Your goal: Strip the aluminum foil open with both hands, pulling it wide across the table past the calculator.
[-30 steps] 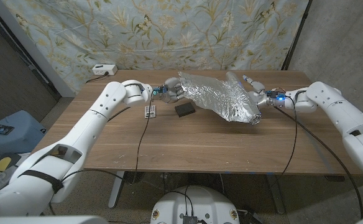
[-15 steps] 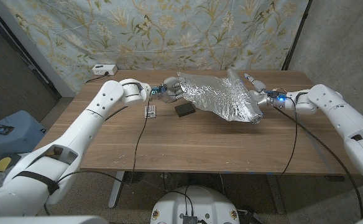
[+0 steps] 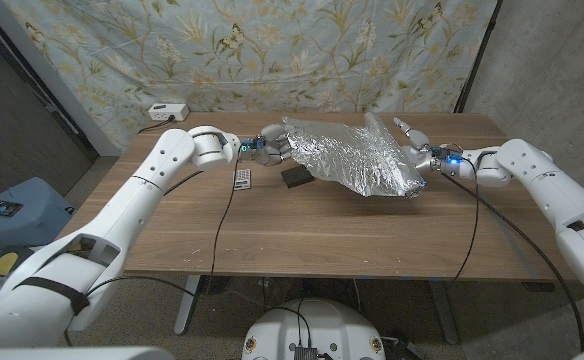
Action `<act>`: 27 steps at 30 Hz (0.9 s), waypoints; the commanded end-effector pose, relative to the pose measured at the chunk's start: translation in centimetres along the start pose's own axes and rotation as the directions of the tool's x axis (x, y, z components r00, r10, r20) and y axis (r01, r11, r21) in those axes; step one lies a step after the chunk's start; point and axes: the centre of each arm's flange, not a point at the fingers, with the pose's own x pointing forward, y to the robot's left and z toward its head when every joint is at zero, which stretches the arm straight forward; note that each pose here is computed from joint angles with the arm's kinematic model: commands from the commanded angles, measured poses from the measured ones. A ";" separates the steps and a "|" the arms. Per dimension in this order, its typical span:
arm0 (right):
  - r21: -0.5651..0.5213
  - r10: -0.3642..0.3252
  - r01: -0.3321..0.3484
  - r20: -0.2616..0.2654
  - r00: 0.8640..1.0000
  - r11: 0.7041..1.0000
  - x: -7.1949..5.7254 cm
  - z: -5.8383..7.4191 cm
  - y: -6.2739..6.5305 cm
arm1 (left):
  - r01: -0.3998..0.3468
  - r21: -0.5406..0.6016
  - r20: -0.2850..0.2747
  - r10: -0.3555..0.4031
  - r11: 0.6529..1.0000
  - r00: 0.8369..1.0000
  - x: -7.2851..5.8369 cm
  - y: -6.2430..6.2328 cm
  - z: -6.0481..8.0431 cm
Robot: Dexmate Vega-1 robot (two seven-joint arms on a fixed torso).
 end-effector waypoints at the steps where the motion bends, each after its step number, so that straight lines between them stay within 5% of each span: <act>1: 0.004 0.007 -0.007 -0.003 1.000 1.000 0.0 -0.2 -0.2 | -0.019 -0.005 0.005 0.019 1.000 1.000 -0.3 0.3 0.2; 27: -0.001 0.024 -0.024 0.052 0.998 1.000 -1.0 0.8 -1.0 | -0.045 0.063 0.054 0.042 0.997 0.998 -1.4 -0.7 3.0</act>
